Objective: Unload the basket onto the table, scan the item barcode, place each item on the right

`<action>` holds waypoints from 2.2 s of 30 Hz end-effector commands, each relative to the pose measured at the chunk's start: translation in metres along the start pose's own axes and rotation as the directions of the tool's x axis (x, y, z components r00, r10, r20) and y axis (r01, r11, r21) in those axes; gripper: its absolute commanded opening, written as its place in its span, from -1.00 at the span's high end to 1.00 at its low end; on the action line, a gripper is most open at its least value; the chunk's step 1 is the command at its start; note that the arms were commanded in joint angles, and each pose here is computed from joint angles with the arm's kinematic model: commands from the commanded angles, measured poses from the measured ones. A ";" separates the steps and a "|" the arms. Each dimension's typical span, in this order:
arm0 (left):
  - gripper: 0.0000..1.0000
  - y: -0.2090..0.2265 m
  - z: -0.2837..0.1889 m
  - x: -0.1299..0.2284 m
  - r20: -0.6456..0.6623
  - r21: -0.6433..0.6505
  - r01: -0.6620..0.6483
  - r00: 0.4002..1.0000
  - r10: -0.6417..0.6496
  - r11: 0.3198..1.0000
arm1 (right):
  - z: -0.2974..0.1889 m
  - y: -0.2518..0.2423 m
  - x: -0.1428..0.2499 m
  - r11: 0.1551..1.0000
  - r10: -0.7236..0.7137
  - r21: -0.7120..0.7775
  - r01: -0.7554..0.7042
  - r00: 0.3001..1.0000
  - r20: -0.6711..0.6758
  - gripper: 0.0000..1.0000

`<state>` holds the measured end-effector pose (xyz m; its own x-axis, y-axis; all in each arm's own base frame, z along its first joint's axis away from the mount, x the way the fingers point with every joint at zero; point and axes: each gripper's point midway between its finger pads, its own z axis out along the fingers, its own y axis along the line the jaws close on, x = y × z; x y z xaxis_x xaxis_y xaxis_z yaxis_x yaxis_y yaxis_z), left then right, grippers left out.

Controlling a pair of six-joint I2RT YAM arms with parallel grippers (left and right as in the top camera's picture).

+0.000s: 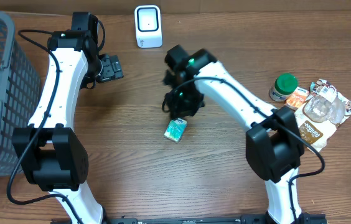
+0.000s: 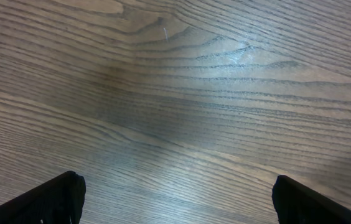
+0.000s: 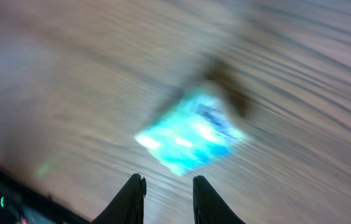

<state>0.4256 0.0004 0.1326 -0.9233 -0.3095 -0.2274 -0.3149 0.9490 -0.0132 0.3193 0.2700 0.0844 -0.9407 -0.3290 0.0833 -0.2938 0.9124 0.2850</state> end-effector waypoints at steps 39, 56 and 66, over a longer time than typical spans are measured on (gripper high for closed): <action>-0.99 0.001 -0.001 -0.003 0.010 -0.010 -0.004 1.000 0.004 1.000 | -0.013 -0.004 -0.031 0.986 -0.049 -0.153 0.070 0.990 0.132 0.11; -0.99 0.001 -0.001 -0.003 0.010 -0.010 -0.004 1.000 0.004 1.000 | 0.054 -0.013 0.002 0.965 -0.045 -0.256 0.052 0.998 0.032 0.28; -0.99 0.001 -0.001 -0.003 0.010 -0.010 -0.004 1.000 0.004 1.000 | 0.075 -0.014 0.006 0.954 0.011 -0.298 -0.001 0.999 0.032 0.47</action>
<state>0.4256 0.0004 0.1326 -0.9233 -0.3095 -0.2274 -0.3149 0.9490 -0.0132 0.3092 0.2713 0.0082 -0.9389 -0.3405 0.0496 -0.2617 0.8003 0.5395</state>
